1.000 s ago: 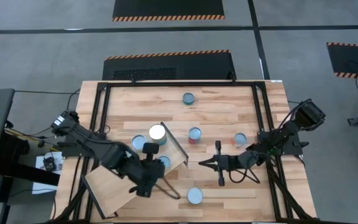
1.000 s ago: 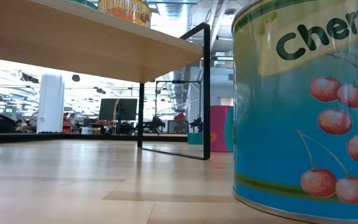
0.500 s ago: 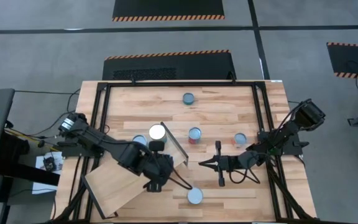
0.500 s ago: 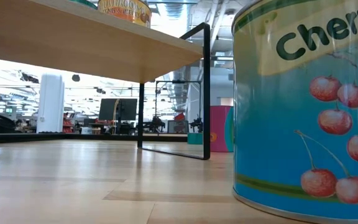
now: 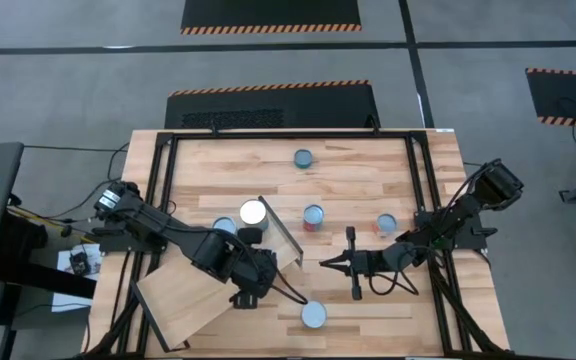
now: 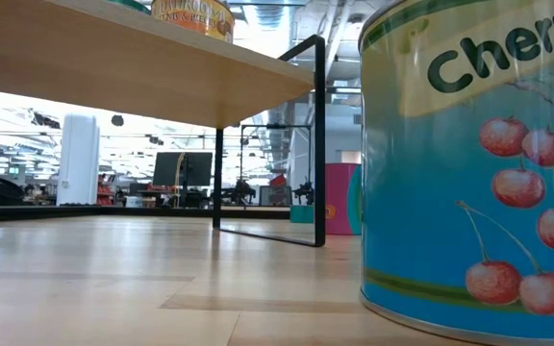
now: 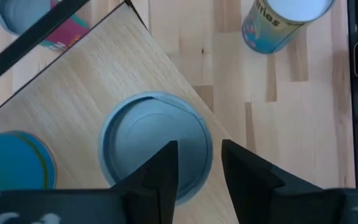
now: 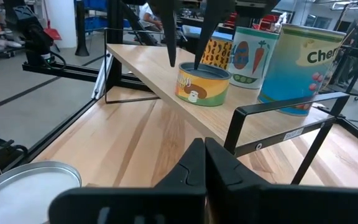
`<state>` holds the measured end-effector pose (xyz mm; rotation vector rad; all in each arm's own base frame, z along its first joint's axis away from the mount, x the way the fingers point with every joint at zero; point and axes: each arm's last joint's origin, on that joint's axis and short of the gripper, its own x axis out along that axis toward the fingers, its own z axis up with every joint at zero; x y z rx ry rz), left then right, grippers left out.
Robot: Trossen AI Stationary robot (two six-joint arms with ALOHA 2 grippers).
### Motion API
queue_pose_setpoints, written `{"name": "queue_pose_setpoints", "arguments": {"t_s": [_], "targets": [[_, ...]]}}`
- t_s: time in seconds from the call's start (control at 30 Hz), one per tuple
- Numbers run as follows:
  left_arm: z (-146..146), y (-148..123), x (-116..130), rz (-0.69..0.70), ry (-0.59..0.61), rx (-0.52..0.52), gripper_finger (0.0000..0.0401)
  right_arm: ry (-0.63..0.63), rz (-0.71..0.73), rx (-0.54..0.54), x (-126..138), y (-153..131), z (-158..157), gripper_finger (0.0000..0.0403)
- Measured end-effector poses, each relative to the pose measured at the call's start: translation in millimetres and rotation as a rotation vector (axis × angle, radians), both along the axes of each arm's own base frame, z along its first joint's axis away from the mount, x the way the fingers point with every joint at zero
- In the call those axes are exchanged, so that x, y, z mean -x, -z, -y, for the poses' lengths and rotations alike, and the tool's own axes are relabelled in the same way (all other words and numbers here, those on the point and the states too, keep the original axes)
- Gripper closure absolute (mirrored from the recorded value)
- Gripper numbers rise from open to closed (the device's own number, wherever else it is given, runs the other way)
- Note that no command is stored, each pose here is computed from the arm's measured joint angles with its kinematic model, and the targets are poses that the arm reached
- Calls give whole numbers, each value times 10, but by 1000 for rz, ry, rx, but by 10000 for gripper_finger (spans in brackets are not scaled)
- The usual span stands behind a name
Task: Pick and place cans onto a shelf
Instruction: Put the canned mushrooms on the shelf
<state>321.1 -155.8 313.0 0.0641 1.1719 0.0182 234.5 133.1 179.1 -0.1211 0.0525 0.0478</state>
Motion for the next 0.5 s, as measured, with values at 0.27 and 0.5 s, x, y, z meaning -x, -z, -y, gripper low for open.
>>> {"name": "queue_pose_setpoints", "arguments": {"t_s": [0.27, 0.5], "targets": [[7, 2, 6, -16, 49, 8, 324, 0, 0, 5, 0, 0, 0, 394], [9, 2, 7, -21, 66, 11, 362, -1, 0, 11, 0, 1, 0, 393]]}}
